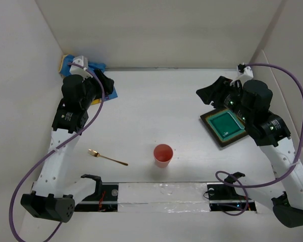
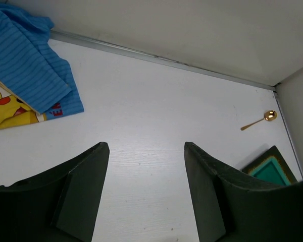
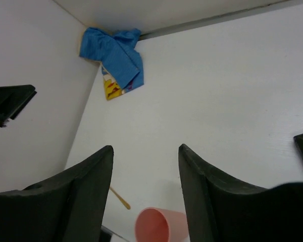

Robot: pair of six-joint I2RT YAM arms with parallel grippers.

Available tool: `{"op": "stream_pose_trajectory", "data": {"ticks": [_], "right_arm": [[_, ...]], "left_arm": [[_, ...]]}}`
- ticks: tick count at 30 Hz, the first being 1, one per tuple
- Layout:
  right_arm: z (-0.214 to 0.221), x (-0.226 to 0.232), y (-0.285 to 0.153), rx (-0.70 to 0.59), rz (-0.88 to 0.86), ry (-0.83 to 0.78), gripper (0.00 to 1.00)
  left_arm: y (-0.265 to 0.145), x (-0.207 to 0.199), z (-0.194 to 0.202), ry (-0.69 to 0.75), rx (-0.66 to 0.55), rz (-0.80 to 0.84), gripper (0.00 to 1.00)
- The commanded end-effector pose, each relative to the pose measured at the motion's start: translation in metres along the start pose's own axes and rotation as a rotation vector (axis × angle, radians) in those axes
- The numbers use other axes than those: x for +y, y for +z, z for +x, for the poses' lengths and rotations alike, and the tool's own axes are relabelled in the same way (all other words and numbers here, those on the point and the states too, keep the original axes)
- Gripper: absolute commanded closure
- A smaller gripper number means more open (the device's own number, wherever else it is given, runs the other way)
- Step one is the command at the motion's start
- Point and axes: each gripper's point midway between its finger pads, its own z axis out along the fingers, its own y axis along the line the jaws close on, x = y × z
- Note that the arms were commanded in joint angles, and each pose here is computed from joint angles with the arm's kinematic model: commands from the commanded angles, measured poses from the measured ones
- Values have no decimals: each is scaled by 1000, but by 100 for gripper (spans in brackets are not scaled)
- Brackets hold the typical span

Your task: Set the dinner table for one person

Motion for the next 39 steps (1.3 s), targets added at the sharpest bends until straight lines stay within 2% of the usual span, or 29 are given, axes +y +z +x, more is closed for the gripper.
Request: {"op": "stream_pose_trajectory", "data": {"ticks": [1, 2, 4, 5, 6, 9, 12, 13, 14, 15, 17, 18, 20, 21, 22, 23, 25, 26, 29, 34, 39], "right_arm": [[-9, 13, -5, -33, -69, -8, 77], [-10, 14, -5, -34, -70, -8, 77], [-8, 14, -5, -28, -77, -11, 100], [-7, 14, -4, -20, -77, -12, 100], [-6, 14, -4, -16, -78, -17, 100], [-2, 14, -3, 1, -85, -21, 100], [0, 14, -3, 7, -86, -26, 100], [1, 13, -4, 7, -82, -25, 100], [3, 11, -2, 10, -76, -25, 100], [4, 10, -2, 14, -74, -25, 100], [6, 4, 0, 17, -57, -24, 100], [6, 3, 0, 20, -53, -25, 100], [8, 1, 2, 25, -46, -27, 100], [10, 0, 2, 27, -45, -27, 100], [11, -1, 4, 32, -41, -27, 100], [11, -1, 4, 32, -41, -28, 100], [13, -3, 8, 42, -33, -27, 100], [14, -3, 8, 42, -33, -27, 100], [18, -4, 15, 62, -34, -26, 95], [25, -5, 27, 94, -37, -19, 87], [30, -6, 34, 120, -34, -17, 86]], "left_arm": [[-3, -2, -23, -19, -73, -19, 42], [-4, -4, -27, -21, -81, -15, 43], [-1, -3, -32, -27, -92, -27, 48], [1, 0, -39, -35, -113, -56, 51], [4, 7, -42, -41, -125, -95, 67], [17, 24, -51, -78, -133, -172, 100], [41, 54, -53, -80, -119, -301, 100], [60, 69, -41, -67, -75, -363, 100], [65, 78, -52, -69, -96, -415, 98], [69, 94, -48, -67, -75, -484, 89], [89, 124, -41, -93, -43, -554, 77], [97, 131, -38, -111, -38, -545, 67], [115, 163, -21, -156, 3, -581, 56], [125, 164, -16, -153, 17, -563, 54], [147, 187, 2, -112, 76, -630, 53], [147, 187, 2, -112, 77, -631, 53], [170, 203, 37, -88, 189, -643, 54], [176, 203, 39, -75, 205, -630, 56], [192, 209, 81, -67, 296, -642, 58], [218, 216, 114, -145, 331, -619, 58], [230, 230, 132, -158, 361, -669, 60]]}}
